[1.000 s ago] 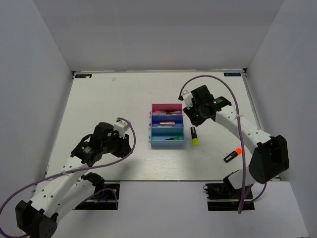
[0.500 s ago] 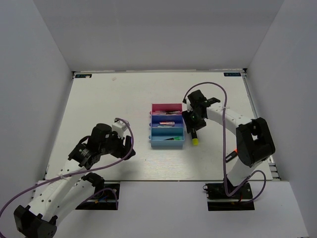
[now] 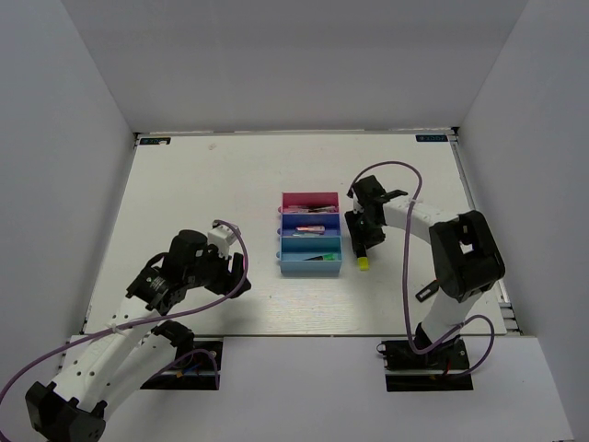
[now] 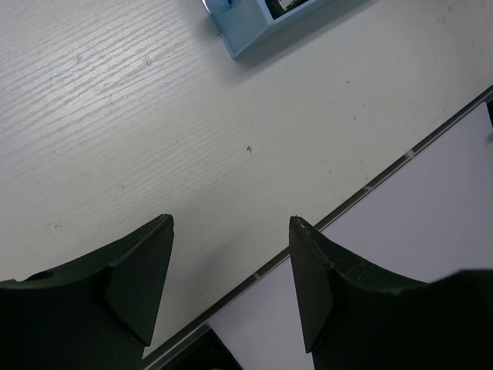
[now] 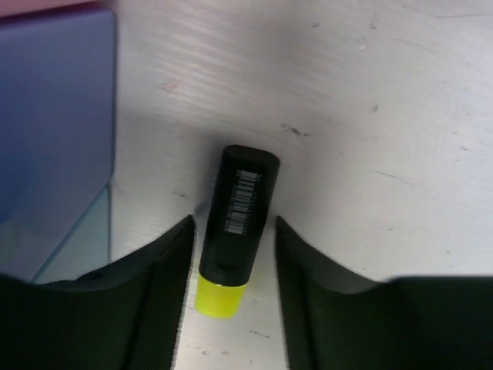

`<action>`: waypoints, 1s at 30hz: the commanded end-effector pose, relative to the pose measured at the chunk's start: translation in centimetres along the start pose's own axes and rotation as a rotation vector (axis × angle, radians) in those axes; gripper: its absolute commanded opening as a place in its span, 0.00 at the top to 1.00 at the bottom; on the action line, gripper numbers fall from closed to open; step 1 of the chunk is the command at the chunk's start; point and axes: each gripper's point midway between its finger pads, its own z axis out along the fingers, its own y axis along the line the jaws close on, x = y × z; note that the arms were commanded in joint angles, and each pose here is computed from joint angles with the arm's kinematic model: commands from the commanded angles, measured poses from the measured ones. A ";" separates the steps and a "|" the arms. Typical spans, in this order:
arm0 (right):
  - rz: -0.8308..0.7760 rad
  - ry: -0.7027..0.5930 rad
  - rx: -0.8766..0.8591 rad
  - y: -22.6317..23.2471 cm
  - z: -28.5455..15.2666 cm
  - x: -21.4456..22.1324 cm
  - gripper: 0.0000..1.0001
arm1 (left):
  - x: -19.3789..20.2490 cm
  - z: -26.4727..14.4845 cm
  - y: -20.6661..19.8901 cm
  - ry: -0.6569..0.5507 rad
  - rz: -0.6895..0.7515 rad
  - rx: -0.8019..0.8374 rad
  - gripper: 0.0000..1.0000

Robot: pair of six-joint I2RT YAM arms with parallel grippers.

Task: Sort the stationery into containers
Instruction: Pick up the pen from the center of the board, then place the pen in the storage box.

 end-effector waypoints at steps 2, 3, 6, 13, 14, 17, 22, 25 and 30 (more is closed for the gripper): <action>0.012 0.014 0.052 -1.1 1.5 1.3 0.59 | -0.6 -0.2 -0.1 -0.020 0.008 0.004 0.28; 0.015 0.026 0.054 -1.3 1.7 1.9 0.64 | -0.6 -0.2 -0.1 -0.021 0.007 0.003 0.28; 0.019 0.034 0.065 -1.6 2.0 2.6 0.85 | -0.6 -0.3 -0.1 -0.022 0.010 0.002 0.28; -0.012 0.000 0.059 -1.9 1.0 3.1 1.00 | -0.4 -0.4 -0.2 -0.017 0.011 0.006 0.28; -0.037 -0.019 0.059 -2.0 0.6 2.7 1.00 | -0.4 -0.5 -0.3 -0.019 0.009 0.007 0.28; -0.100 -0.165 0.037 -1.4 -3.0 0.1 1.00 | -0.4 -0.6 -0.3 -0.021 0.008 0.007 0.28; -0.234 -0.289 -0.045 0.4 -7.4 -2.4 1.00 | -0.5 -0.4 -0.4 -0.022 0.003 0.017 0.28; -0.316 -0.349 -0.111 1.9 -10.0 -3.7 1.00 | -0.7 -0.4 -0.6 -0.026 -0.005 0.027 0.28; -0.616 -0.362 -0.438 8.3 -14.1 -4.7 1.00 | -0.8 -0.4 -0.8 -0.031 -0.007 0.034 0.28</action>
